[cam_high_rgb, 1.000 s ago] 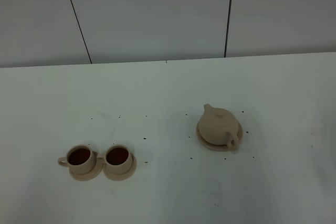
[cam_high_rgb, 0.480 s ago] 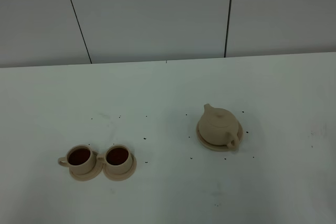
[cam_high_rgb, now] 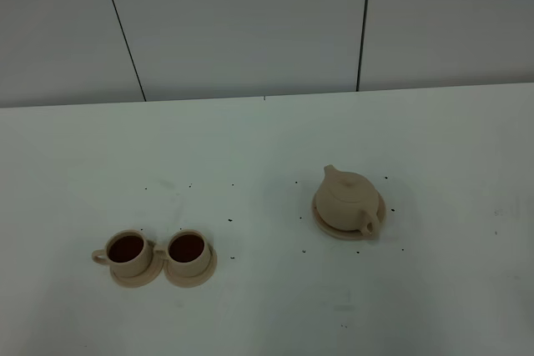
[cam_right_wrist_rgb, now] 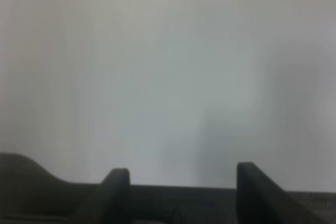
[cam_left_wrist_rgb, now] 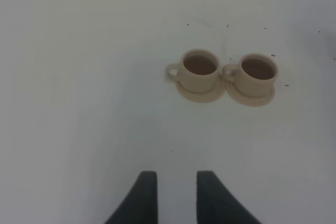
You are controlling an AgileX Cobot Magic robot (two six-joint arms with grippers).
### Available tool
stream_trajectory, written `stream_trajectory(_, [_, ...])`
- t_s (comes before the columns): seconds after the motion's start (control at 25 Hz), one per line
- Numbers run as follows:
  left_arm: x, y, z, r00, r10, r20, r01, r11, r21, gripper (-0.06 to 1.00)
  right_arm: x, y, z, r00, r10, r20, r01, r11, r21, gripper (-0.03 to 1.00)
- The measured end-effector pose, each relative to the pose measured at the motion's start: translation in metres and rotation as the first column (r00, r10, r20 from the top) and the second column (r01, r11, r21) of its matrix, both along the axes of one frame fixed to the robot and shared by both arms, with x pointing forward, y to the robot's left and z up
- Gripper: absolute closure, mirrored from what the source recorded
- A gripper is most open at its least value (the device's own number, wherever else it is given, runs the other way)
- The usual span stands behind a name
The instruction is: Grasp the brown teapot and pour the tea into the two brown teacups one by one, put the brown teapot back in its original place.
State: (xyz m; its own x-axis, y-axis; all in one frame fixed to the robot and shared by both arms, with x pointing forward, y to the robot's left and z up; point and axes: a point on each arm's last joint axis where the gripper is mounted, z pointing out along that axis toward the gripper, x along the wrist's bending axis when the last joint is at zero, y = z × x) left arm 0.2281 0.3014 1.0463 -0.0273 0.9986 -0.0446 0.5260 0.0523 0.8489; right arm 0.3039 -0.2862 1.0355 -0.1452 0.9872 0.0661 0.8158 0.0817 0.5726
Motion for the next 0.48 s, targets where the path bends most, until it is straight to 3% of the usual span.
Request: stream_trajectory(0.48, [0.000,0.000,0.000,1.000,0.000,0.000,0.000,1.000,0.000,0.69,-0.033,-0.002,0.011,0.974,-0.027,0.225,0.028,1.000,-0.004,0.53])
